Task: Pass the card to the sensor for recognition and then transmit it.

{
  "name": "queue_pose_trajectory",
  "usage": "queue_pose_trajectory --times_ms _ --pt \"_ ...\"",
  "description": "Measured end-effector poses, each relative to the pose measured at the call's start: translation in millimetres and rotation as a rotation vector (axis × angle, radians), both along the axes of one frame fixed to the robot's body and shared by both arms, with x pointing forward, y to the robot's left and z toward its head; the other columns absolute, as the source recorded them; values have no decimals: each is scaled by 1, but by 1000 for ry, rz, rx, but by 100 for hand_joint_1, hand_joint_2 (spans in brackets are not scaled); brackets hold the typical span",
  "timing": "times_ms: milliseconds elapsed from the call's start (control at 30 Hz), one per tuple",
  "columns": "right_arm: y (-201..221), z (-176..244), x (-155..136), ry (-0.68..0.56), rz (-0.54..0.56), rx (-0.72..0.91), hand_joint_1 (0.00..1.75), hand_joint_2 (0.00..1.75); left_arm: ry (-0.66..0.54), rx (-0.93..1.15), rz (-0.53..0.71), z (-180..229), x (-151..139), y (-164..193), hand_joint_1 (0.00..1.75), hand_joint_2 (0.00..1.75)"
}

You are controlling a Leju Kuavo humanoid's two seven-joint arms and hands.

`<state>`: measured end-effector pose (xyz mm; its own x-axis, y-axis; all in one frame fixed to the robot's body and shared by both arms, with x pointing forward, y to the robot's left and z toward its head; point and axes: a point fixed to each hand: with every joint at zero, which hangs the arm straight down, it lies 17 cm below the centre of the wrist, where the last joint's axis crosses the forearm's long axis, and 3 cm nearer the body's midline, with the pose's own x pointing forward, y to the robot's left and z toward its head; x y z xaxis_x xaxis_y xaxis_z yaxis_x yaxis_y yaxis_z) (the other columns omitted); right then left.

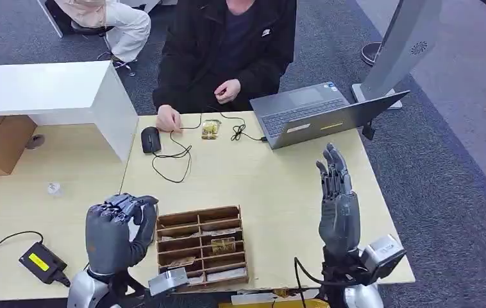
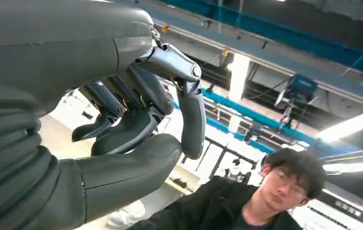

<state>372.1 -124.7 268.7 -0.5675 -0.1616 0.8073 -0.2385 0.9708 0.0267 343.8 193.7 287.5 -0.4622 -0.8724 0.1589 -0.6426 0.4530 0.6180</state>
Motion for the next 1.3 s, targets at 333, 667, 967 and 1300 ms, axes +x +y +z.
queue_pose_trajectory --times_ms 333,667,967,1300 --pt "5 -1 -2 -3 23 -16 0 0 351 12 -164 -66 30 -21 0 175" --pt "6 2 -2 -12 33 -18 0 0 504 -28 -448 -93 9 -46 0 175" --pt "6 3 -1 -15 38 -19 0 0 600 114 -428 -125 5 -41 0 175" --pt "1 -1 -1 -8 31 -26 0 0 616 176 -302 -135 14 -24 0 175"
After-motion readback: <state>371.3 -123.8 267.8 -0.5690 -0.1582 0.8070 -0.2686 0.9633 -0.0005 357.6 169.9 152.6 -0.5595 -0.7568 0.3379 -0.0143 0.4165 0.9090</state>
